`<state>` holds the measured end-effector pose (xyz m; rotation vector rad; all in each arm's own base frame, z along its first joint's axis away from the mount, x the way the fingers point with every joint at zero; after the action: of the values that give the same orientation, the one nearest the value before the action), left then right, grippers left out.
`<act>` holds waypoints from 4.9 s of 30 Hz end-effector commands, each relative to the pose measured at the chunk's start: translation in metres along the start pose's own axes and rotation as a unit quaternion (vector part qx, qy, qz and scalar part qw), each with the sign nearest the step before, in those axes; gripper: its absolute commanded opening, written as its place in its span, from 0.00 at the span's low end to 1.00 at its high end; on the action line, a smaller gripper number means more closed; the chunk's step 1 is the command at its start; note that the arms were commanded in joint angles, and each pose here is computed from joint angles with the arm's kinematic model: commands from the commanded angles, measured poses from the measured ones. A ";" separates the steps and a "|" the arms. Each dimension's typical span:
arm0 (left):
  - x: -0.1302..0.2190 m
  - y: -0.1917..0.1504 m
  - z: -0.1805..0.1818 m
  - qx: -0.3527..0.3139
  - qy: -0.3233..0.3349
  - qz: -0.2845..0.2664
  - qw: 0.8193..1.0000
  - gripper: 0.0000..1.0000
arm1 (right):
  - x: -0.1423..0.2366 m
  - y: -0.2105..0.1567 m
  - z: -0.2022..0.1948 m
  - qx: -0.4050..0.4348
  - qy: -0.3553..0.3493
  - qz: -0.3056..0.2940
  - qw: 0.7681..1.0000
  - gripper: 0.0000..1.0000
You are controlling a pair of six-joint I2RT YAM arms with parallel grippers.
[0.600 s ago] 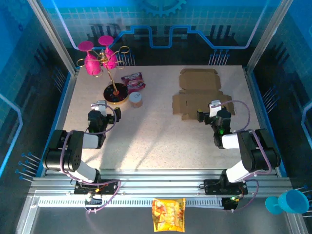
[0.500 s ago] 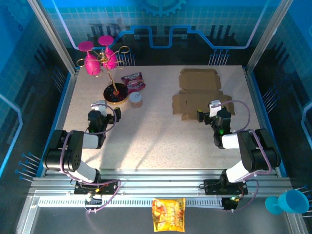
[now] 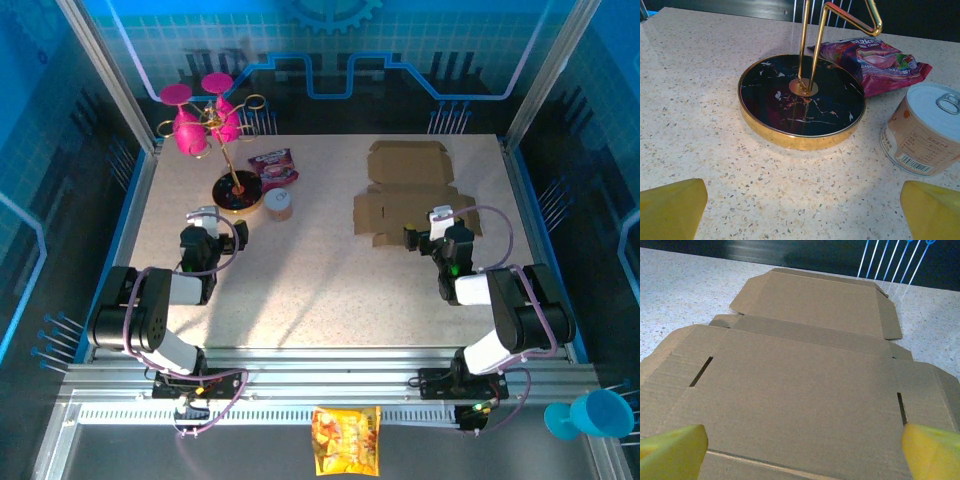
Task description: Fold the paper box
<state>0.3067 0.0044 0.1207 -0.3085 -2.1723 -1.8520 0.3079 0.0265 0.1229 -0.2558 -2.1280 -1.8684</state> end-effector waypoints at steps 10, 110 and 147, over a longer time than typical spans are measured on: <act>-0.003 0.005 -0.002 -0.010 -0.001 -0.007 1.000 0.99 | -0.003 0.007 -0.002 -0.002 0.000 -0.010 1.000 1.00; 0.006 0.129 -0.299 0.792 -0.137 0.255 0.538 0.61 | 0.108 0.204 0.031 -0.715 0.145 0.052 0.682 0.00; 0.121 0.217 -0.137 0.548 -0.008 0.246 0.800 0.75 | -0.009 0.253 0.075 -0.751 0.016 0.221 0.622 0.00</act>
<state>0.2767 -0.0939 0.3815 -0.3774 -2.4899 -0.0048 0.3647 0.1296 0.3812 -0.8155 0.0509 -2.6672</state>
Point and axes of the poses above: each hand's point on the last joint's axis, 136 mm out from that joint toward the fingers, its own x axis back along the fingers, its own z axis along the line the jaws close on, y = z × x, the point moved 9 cm from there along x, back along the fingers, and after that the axes turned 1 degree about x, right-handed, at the moved point
